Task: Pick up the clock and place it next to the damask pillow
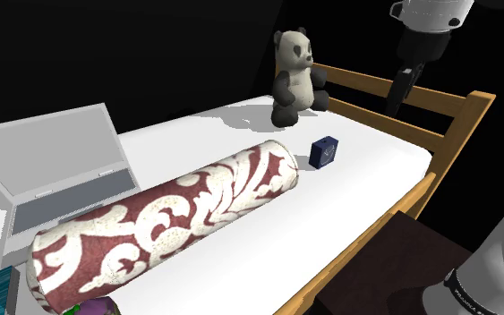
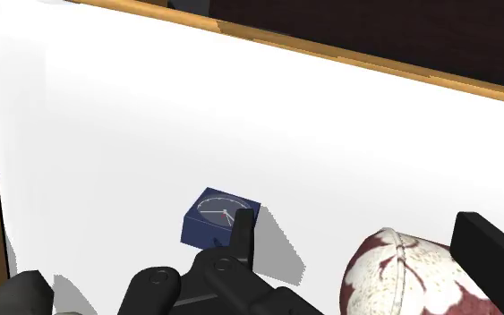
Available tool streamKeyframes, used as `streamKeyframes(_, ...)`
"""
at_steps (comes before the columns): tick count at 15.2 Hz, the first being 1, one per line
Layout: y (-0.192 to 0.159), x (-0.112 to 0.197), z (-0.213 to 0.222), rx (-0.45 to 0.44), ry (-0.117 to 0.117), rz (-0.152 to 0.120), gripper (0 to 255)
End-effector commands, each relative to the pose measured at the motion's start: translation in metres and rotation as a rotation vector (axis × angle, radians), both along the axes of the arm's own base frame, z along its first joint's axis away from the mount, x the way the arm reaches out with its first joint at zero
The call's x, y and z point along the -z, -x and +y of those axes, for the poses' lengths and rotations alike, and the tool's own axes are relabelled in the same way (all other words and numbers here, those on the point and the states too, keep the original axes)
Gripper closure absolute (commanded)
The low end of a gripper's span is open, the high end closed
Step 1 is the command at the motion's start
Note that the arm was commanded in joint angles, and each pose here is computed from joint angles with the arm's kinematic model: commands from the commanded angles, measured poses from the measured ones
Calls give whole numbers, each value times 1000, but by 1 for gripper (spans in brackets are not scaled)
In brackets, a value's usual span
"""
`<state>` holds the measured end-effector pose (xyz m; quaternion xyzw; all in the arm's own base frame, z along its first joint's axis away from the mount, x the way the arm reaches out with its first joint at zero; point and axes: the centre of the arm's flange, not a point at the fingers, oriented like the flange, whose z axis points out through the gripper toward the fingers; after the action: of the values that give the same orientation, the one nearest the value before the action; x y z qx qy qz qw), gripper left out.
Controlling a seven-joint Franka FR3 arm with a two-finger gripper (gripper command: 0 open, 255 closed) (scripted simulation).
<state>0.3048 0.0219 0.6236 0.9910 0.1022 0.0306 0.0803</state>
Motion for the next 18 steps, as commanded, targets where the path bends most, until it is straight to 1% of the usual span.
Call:
streamKeyframes(1, 0, 0, 0, 0, 0, 0, 0)
streamKeyframes(9, -51, 63, -75, -326, -28, 41, 0)
streamKeyframes(18, -129, 138, -133, -693, -59, 87, 0)
